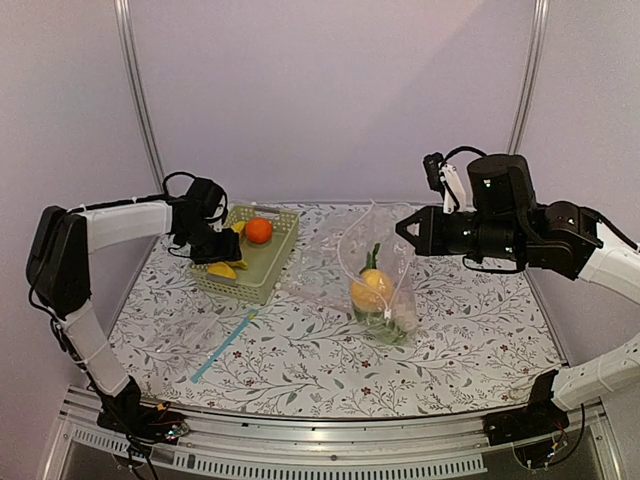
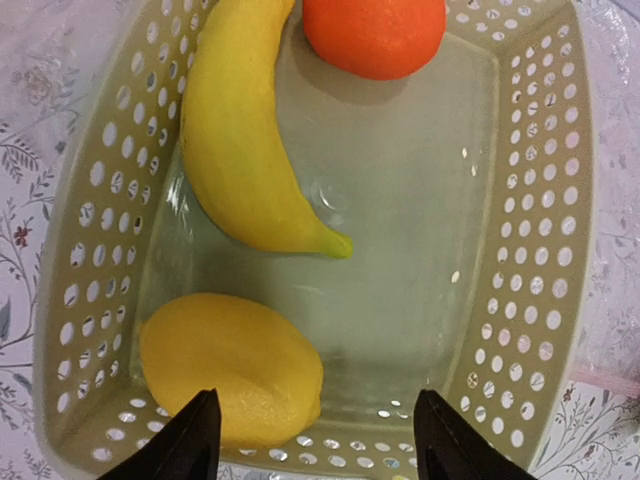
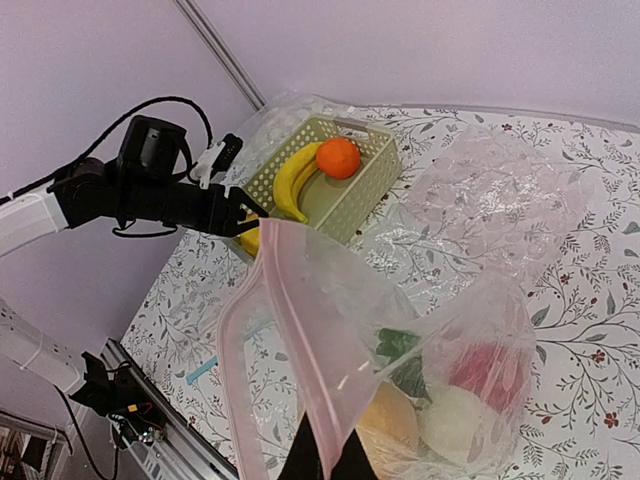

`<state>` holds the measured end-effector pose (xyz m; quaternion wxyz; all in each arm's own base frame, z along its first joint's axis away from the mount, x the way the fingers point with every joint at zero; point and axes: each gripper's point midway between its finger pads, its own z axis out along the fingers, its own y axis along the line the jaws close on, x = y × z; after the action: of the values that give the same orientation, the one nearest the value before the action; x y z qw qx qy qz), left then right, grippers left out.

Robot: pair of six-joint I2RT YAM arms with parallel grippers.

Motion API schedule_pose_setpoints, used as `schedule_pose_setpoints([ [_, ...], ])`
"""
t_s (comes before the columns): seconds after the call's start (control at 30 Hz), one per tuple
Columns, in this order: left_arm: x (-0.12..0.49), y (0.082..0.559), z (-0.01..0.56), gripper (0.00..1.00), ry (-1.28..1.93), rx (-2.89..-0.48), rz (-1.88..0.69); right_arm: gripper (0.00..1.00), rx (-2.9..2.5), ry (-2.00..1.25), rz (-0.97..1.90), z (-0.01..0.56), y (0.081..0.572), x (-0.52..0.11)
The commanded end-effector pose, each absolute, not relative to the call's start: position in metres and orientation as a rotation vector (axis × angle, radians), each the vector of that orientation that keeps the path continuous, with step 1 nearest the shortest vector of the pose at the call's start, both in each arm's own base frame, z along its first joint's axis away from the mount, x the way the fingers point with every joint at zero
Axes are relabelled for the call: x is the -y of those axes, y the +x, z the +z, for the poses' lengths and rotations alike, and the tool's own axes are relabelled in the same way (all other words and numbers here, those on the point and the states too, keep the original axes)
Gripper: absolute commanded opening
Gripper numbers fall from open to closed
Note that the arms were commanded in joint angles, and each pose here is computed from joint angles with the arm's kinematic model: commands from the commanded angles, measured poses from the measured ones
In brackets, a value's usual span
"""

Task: Place the food in the zip-top bag and seal the zipper
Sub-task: Adjust the fake fruit in the bin.

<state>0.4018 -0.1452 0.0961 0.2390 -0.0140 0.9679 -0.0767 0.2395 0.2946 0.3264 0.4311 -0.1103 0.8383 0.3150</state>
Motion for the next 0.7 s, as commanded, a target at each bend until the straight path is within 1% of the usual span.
schedule_pose_setpoints([
  [0.0, 0.128, 0.412, 0.095, 0.65, -0.062, -2.651, -0.087, 0.00, -2.052, -0.248, 0.805, 0.337, 0.238, -0.288],
  [0.4, 0.117, 0.412, 0.066, 0.67, -0.113, -2.723, -0.043, 0.00, -2.056, -0.245, 0.800, 0.335, 0.238, -0.288],
  [0.67, 0.125, 0.415, 0.053, 0.69, -0.124, -2.753, -0.107, 0.00, -2.055, -0.250, 0.798, 0.334, 0.238, -0.288],
])
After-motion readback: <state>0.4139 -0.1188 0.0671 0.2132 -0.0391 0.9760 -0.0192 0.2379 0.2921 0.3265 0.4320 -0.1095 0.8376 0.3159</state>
